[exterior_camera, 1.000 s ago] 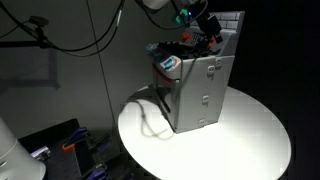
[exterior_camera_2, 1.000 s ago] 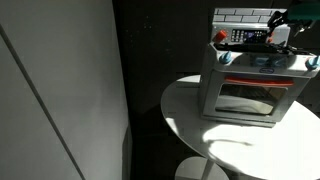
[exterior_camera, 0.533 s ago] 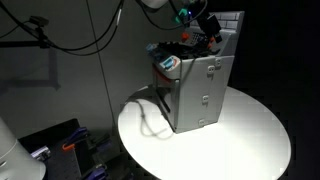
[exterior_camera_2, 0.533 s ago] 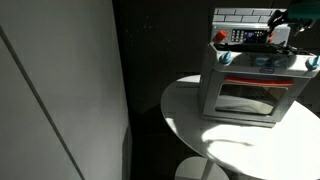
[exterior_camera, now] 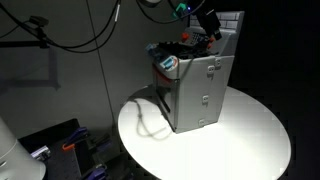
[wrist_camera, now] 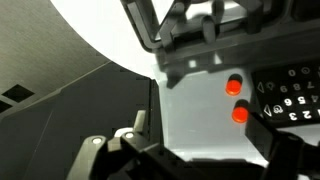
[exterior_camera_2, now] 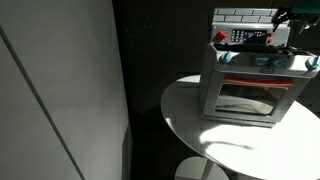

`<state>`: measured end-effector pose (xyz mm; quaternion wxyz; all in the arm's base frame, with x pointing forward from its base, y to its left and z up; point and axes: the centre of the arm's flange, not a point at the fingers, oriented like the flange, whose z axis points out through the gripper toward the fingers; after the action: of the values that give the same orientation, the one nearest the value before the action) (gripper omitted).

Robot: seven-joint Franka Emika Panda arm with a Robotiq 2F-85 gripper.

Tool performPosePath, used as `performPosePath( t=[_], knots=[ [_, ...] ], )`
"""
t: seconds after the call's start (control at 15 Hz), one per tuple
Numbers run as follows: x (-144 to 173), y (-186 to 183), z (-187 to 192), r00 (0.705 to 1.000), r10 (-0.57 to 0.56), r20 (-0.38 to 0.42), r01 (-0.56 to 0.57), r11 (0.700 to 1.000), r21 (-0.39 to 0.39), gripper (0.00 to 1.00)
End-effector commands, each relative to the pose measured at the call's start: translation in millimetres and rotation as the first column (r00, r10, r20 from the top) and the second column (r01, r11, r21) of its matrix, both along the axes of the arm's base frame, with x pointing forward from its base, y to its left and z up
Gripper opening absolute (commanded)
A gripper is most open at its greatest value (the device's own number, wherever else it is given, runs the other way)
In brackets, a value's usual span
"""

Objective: Press the top right orange button on the stove

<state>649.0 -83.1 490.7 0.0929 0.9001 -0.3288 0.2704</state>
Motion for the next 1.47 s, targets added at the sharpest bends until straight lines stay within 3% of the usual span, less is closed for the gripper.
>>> performPosePath(
  t=[0.0, 1.4],
  knots=[
    [-9.7, 0.0, 4.4, 0.999, -0.022, -0.032, 0.022, 1.0, 0.003, 1.0],
    [5.9, 0.0, -4.5, 0.998, -0.029, -0.047, 0.029, 1.0, -0.004, 1.0]
  ],
)
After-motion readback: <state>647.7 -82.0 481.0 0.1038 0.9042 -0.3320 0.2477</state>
